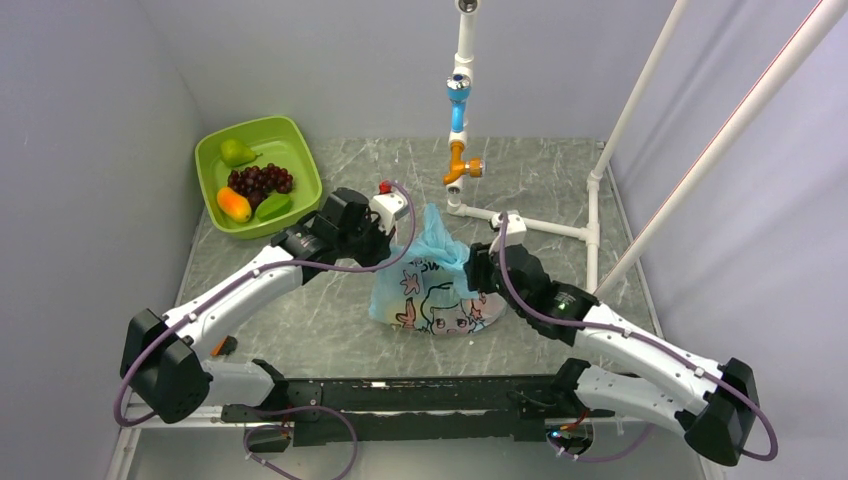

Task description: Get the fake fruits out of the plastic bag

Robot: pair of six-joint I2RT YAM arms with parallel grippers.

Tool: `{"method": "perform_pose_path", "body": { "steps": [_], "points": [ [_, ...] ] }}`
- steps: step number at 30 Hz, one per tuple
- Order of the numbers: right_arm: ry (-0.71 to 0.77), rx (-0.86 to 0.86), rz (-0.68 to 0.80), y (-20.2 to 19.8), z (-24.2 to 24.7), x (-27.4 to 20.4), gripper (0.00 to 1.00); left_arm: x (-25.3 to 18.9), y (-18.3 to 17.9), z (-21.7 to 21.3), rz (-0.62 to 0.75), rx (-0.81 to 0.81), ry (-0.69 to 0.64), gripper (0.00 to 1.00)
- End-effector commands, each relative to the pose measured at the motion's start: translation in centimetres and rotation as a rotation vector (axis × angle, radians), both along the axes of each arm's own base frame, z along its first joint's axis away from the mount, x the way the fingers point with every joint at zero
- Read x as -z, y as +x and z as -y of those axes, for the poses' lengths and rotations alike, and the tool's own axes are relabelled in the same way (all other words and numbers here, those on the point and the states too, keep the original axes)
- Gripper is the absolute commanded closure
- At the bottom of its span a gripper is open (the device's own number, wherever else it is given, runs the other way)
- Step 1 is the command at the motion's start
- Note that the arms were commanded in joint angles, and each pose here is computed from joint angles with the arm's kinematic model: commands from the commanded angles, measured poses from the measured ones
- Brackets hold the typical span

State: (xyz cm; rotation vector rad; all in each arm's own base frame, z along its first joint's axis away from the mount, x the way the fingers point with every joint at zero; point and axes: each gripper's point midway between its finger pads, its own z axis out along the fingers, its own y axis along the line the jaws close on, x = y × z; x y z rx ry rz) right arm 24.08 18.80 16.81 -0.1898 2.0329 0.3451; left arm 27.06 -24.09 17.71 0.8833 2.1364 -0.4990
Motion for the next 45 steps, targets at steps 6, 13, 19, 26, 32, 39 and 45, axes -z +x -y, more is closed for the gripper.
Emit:
{"method": "perform_pose_path", "body": {
  "steps": [6,13,19,26,32,39,45],
  "points": [
    [-0.063,-0.356,0.081,-3.3,-5.5,-4.5,0.23,-2.6,-0.4,1.2,0.049,0.057,-0.103,1.00],
    [-0.345,-0.266,0.116,-1.7,-6.5,-4.2,0.34,-2.5,-0.4,1.1,0.057,0.057,-0.099,1.00],
    [-0.507,-0.200,0.164,-0.1,-6.1,-3.5,0.54,-2.4,-0.3,0.9,0.059,0.052,-0.091,1.00],
    [-0.616,-0.160,0.190,0.8,-6.9,-2.6,0.58,-2.4,-0.3,1.0,0.057,0.055,-0.092,1.00],
    [-0.601,-0.133,0.206,1.2,-7.3,-1.4,0.58,-2.4,-0.3,1.0,0.058,0.053,-0.092,1.00],
    [-0.446,-0.189,0.281,0.6,-7.9,-0.9,0.55,-2.5,-0.3,1.0,0.063,0.055,-0.097,1.00],
    [-0.416,-0.161,0.296,1.6,-7.2,-0.5,0.55,-2.5,-0.3,1.0,0.060,0.056,-0.094,1.00]
  ]
}}
